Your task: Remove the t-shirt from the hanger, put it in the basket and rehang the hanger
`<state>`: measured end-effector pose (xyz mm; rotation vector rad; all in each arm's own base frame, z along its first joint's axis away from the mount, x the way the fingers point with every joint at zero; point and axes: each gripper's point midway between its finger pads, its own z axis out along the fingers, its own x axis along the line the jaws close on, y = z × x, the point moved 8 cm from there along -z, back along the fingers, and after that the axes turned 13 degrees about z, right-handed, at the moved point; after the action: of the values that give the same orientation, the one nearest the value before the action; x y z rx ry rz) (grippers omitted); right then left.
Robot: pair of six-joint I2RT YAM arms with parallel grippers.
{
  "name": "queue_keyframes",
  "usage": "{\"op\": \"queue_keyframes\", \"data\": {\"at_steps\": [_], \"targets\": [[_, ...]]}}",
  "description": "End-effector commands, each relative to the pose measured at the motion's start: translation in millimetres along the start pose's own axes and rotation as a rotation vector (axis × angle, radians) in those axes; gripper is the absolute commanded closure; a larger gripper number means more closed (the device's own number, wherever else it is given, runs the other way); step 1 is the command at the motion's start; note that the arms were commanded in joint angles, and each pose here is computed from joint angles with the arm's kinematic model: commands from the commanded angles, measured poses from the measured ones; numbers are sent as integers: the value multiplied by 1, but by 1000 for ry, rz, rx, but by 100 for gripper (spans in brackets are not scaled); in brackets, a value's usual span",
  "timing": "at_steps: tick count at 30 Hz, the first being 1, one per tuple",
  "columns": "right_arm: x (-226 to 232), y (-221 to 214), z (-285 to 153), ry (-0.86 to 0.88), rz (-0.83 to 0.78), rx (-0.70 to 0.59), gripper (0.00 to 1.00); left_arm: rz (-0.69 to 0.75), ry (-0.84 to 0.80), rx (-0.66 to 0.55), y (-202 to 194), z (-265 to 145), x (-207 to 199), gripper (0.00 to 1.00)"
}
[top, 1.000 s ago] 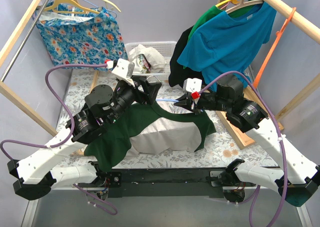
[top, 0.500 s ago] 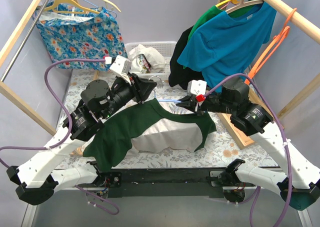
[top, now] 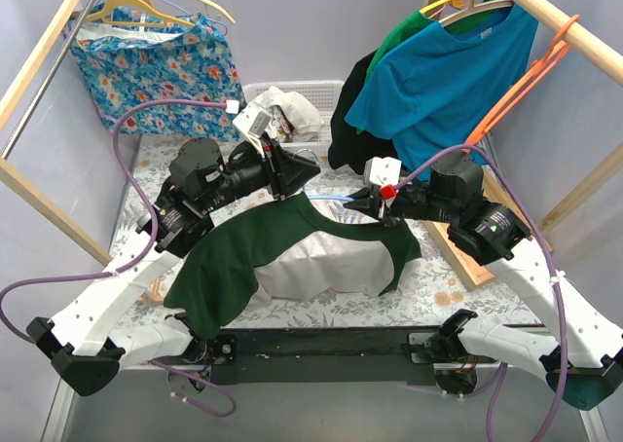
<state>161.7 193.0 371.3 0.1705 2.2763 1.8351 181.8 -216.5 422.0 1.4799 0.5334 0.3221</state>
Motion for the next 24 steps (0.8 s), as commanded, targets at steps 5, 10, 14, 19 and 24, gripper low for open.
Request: {"op": "queue_keyframes", "data": {"at_steps": [5,10,14,19,24], "targets": [[-3,22,-4,-48,-46,-109,99,106,-84,12,11,1,-3,100],[-10,11,-2,-144,5,-104,72,229,-64,-12,31,-2,0,100],[-15,9,-6,-241,37,-133,44,308,-54,-12,41,-10,0,100],[-22,6,-20,-402,70,-188,31,384,-39,-23,57,-33,-5,100],[-22,-12,-20,-446,103,-172,28,439,14,-67,73,-58,-9,100]]}}
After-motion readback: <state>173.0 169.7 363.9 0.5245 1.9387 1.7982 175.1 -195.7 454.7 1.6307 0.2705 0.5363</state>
